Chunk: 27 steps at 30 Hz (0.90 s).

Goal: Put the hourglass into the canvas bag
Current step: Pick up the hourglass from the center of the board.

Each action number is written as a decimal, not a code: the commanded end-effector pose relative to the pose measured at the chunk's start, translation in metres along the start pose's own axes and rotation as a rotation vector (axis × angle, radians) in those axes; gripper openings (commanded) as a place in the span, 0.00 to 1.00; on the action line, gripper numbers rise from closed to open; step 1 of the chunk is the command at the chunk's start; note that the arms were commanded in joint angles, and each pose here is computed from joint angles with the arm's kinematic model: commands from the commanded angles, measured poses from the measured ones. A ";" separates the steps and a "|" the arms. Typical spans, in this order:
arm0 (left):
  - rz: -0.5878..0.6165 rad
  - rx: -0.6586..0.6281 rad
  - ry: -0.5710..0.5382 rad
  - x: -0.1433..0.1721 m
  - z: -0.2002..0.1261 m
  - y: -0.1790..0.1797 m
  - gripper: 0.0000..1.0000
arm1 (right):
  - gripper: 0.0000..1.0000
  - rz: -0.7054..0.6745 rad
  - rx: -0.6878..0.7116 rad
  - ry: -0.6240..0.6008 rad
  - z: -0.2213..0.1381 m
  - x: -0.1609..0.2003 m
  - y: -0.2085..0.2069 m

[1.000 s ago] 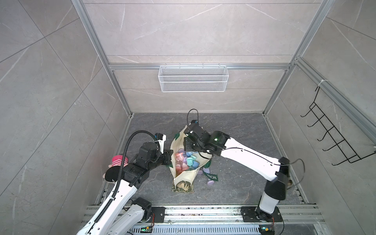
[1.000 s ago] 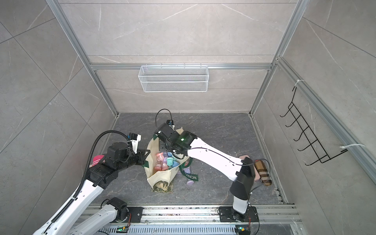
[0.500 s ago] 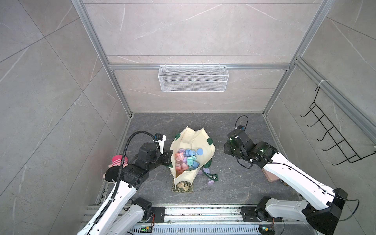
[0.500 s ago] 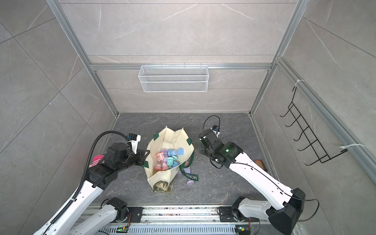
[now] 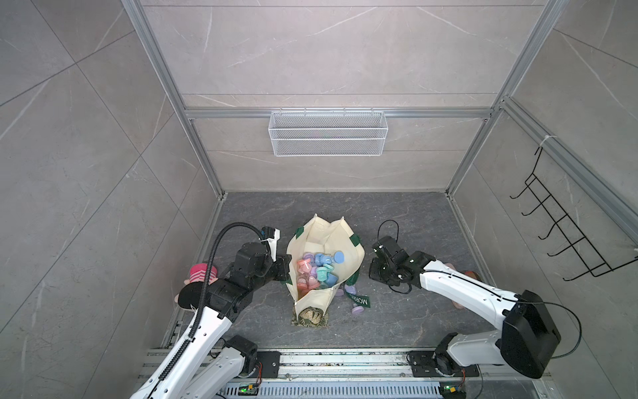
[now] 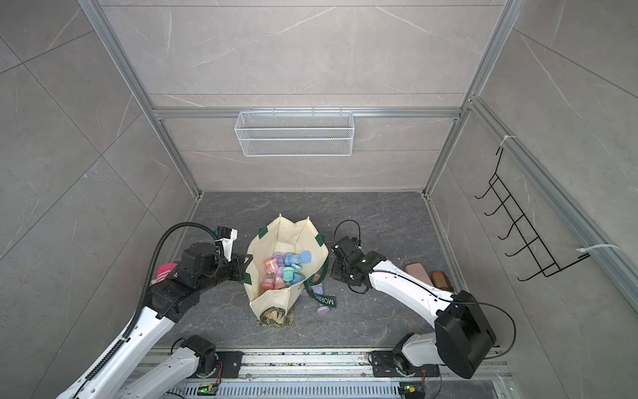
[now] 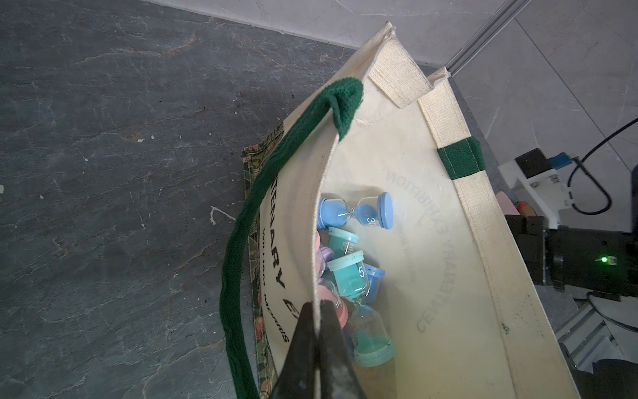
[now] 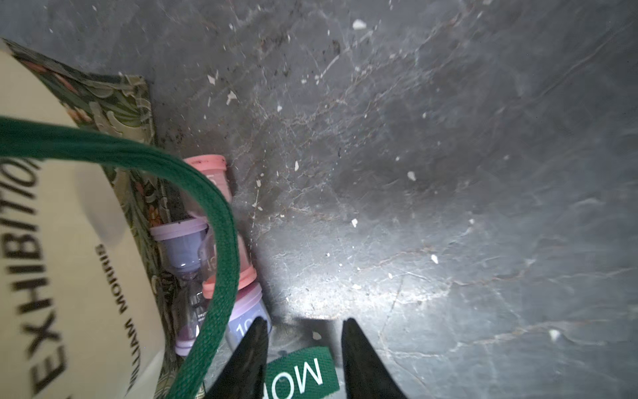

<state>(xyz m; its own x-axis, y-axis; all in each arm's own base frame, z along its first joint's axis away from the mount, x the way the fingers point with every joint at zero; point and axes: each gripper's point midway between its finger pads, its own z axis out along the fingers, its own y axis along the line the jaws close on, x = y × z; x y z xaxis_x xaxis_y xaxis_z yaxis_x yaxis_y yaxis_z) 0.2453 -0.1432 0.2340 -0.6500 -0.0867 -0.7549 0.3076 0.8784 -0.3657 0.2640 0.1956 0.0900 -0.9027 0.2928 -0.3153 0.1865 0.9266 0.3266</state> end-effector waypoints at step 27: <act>0.025 0.046 -0.112 -0.027 -0.014 -0.013 0.00 | 0.54 0.074 -0.240 0.070 0.061 -0.004 0.057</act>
<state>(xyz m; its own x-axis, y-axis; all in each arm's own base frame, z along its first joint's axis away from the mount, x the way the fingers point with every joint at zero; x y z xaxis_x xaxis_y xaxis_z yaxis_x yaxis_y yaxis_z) 0.2439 -0.1426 0.2346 -0.6497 -0.0872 -0.7551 0.3078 0.8781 -0.3663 0.2903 0.2487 0.0466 -0.9167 0.3421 -0.2064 0.1977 0.8374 0.5095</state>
